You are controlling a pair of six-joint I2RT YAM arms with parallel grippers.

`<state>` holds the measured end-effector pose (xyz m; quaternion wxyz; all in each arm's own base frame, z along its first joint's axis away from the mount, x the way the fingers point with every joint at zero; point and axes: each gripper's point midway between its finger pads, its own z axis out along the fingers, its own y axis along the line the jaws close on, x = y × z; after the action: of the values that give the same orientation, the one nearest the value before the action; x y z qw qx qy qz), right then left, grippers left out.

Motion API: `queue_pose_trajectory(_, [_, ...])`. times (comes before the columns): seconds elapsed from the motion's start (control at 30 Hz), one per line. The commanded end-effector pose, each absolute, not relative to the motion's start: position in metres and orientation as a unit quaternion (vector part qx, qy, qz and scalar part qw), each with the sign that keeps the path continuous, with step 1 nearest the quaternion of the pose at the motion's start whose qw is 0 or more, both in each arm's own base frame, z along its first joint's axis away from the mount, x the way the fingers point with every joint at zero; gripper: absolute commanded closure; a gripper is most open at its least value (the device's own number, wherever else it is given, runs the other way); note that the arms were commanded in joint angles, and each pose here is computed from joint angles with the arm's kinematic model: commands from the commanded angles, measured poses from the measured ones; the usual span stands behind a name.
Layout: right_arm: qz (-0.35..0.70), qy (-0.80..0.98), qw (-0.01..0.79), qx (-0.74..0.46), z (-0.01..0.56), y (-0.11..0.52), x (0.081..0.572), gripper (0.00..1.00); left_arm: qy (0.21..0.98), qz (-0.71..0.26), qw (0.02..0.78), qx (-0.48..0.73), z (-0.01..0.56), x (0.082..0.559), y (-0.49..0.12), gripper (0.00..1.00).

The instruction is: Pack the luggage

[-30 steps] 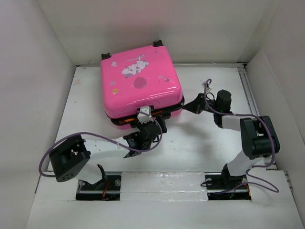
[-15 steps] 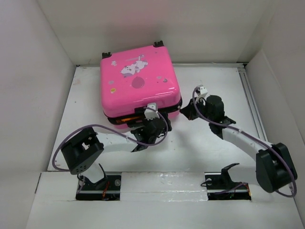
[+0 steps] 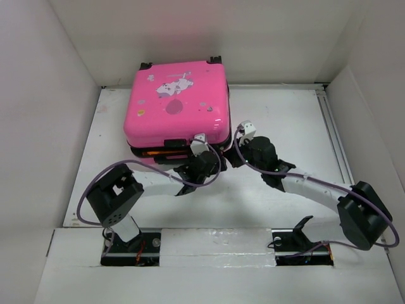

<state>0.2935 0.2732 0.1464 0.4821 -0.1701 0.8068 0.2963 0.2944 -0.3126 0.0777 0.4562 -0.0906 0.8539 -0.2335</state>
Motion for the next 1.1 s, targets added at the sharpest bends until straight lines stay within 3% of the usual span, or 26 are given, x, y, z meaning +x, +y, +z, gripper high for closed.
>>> queue_pose_trajectory(0.0, [0.349,0.816,0.428,-0.167,0.132,0.285,0.273,1.00,0.780,-0.319,0.522,-0.132,0.161,0.325,-0.315,0.29])
queue_pose_trajectory(0.17, [0.351,0.809,0.443,-0.159,0.143,0.266,0.279,1.00,0.787,-0.325,0.514,-0.102,0.164,0.279,-0.284,0.23])
queue_pose_trajectory(0.33, [0.348,0.811,0.444,-0.156,0.142,0.256,0.281,1.00,0.737,-0.327,0.568,-0.163,0.217,0.259,-0.222,0.18])
queue_pose_trajectory(0.43, [0.352,0.810,0.442,-0.156,0.141,0.253,0.279,1.00,0.728,-0.300,0.584,-0.199,0.239,0.276,-0.191,0.10])
queue_pose_trajectory(0.63, [0.354,0.805,0.449,-0.159,0.145,0.248,0.275,1.00,0.621,-0.345,0.620,-0.333,0.307,0.344,-0.094,0.12])
queue_pose_trajectory(0.7, [0.354,0.805,0.449,-0.159,0.146,0.248,0.274,1.00,0.579,-0.292,0.646,-0.403,0.311,0.351,-0.049,0.13])
queue_pose_trajectory(0.83, [0.344,0.806,0.453,-0.165,0.145,0.243,0.271,1.00,0.558,-0.212,0.625,-0.503,0.280,0.361,0.020,0.13])
queue_pose_trajectory(1.07, [0.351,0.799,0.457,-0.169,0.151,0.240,0.264,1.00,0.626,-0.238,0.540,-0.510,0.228,0.401,0.063,0.14])
